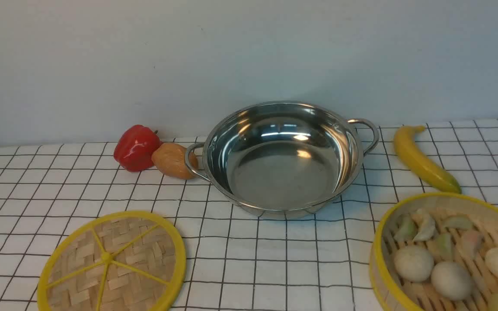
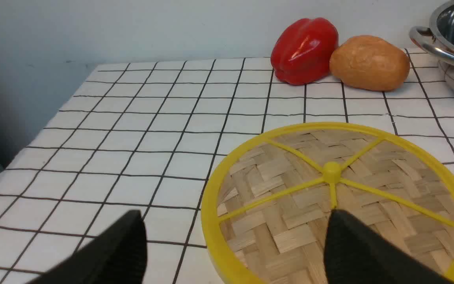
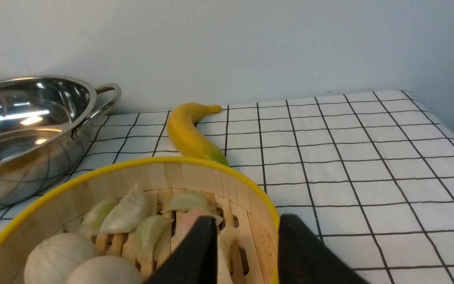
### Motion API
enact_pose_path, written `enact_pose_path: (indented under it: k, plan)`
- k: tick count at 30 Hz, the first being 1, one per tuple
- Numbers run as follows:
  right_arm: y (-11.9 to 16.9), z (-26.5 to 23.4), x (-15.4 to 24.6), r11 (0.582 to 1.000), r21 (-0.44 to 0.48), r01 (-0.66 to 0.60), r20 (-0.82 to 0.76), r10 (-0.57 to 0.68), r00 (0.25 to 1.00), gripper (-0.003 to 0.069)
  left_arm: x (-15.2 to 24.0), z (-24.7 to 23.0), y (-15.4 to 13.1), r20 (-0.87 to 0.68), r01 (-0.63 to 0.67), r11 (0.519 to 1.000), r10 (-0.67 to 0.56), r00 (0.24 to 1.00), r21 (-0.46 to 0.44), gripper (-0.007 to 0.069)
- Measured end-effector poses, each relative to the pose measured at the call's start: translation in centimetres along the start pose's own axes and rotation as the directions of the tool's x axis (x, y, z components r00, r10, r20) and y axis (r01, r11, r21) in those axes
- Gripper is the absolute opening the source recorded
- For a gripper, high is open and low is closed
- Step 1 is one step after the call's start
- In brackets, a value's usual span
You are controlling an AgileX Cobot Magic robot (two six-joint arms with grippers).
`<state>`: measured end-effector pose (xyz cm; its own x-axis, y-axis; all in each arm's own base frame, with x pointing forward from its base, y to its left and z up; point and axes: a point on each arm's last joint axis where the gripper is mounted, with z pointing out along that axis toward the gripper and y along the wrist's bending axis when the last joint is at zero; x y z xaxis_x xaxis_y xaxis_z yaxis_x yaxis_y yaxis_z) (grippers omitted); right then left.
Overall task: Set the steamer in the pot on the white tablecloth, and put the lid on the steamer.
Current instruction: 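Reach for and grasp the rim of the bamboo steamer holding the buns with the right gripper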
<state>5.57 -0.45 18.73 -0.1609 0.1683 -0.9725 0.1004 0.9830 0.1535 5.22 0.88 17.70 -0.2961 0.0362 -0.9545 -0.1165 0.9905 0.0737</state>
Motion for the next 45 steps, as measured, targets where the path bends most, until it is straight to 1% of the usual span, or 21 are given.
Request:
enact_pose_path:
  k: [35, 37, 40, 42, 45]
  plan:
    - [0.0, 0.0, 0.0, 1.000, -0.001, 0.000, 0.005, 0.000, 1.000, 0.0240, 0.0, 0.0, 0.0, 0.000, 0.000, 1.000, 0.000, 1.000, 0.000, 0.0557]
    - [0.1, 0.0, -0.2, 1.000, -0.009, -0.022, 0.020, 0.023, 1.000, 0.0240, 0.0, 0.0, 0.0, 0.000, 0.000, 1.000, 0.000, 1.000, 0.000, 0.0557]
    - [0.2, 0.0, -0.8, 0.999, -0.029, -0.043, 0.091, 0.046, 0.995, 0.0240, 0.0, 0.0, 0.0, 0.000, 0.000, 1.000, 0.000, 1.000, 0.000, 0.0557]
    - [0.4, -0.3, -2.0, 0.994, -0.064, -0.085, 0.197, 0.096, 0.976, 0.0240, 0.0, 0.0, 0.0, 0.000, 0.000, 1.000, 0.000, 1.000, 0.000, 0.0557]
    - [0.8, -0.9, -3.8, 0.983, -0.097, -0.156, 0.229, 0.175, 0.958, 0.0240, 0.0, 0.0, 0.0, 0.000, 0.000, 1.000, 0.000, 1.000, 0.000, 0.0557]
